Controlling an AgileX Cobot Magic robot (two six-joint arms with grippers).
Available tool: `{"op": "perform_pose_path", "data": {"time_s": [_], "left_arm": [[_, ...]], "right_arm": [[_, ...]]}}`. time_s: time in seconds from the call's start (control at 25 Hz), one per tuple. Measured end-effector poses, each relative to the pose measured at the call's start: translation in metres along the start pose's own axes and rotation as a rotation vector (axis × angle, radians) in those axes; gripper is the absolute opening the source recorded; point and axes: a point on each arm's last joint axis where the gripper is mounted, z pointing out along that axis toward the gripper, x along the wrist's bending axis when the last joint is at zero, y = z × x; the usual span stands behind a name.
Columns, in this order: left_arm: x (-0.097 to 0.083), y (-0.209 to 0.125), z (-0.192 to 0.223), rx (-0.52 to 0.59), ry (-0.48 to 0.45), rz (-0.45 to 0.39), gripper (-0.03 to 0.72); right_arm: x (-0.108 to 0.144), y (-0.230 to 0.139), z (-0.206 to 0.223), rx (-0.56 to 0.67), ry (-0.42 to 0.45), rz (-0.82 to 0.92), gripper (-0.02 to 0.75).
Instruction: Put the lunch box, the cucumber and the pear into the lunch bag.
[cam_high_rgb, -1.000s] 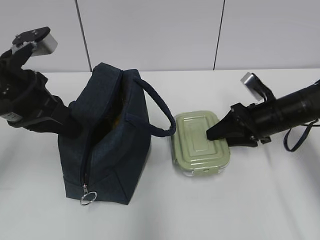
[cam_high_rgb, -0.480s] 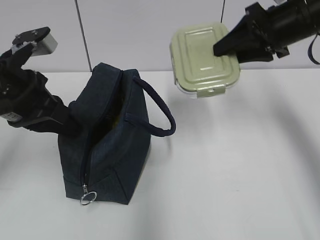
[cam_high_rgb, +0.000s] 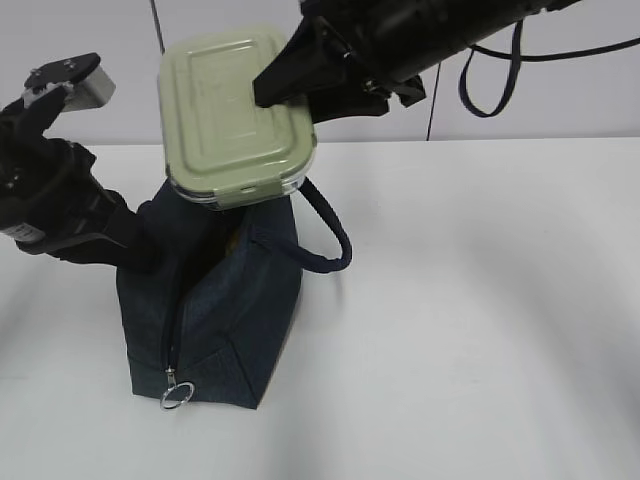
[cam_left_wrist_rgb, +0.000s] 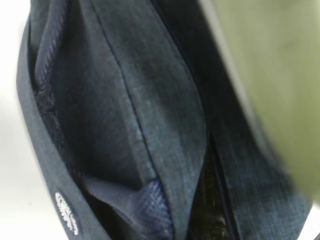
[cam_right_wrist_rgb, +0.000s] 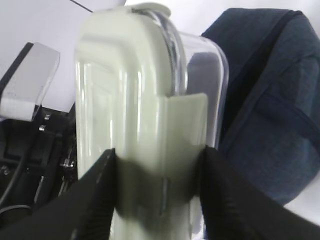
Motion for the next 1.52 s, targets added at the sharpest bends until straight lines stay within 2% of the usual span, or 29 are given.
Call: {"op": "perform_pose_path", "data": {"time_s": [0.08,0.2,0.36,0.44,0.64,0.96,1.2,1.28,1.36,1.52], "left_arm": [[0.0,0.0,0.0,-0.001,0.0,0.0,0.001],[0.0,0.0,0.0,-0.001,0.001,0.0,0.001],[0.0,0.001,0.0,-0.007,0.003,-0.001,0.001],[0.0,0.001,0.0,-0.014,0.005,-0.003,0.001],[0.0,0.002,0.0,-0.019,0.005,-0.001,0.001],[0.0,0.002,0.0,-0.021,0.013,0.004,0.001],[0.0,0.002,0.0,-0.02,0.013,0.005,0.001],[0.0,0.002,0.0,-0.018,0.011,0.004,0.001],[0.0,0.002,0.0,-0.018,0.011,0.004,0.001],[0.0,0.002,0.0,-0.018,0.01,0.003,0.001]], "right_arm": [[-0.001,-0.002,0.01,0.009,-0.012,0.015,0.358],[-0.016,-0.007,0.023,0.058,-0.079,0.055,0.358],[-0.04,-0.018,0.03,0.157,-0.233,0.081,0.357],[-0.047,-0.022,0.032,0.192,-0.285,0.095,0.357],[-0.051,-0.026,0.048,0.21,-0.276,0.131,0.357],[-0.031,-0.039,0.099,0.202,-0.192,0.138,0.368],[-0.023,-0.03,0.1,0.211,-0.152,0.064,0.503],[-0.014,-0.02,0.089,0.196,-0.145,0.021,0.52],[-0.005,-0.01,0.073,0.177,-0.177,-0.025,0.527],[-0.006,-0.004,0.048,0.198,-0.339,-0.069,0.529]]}}
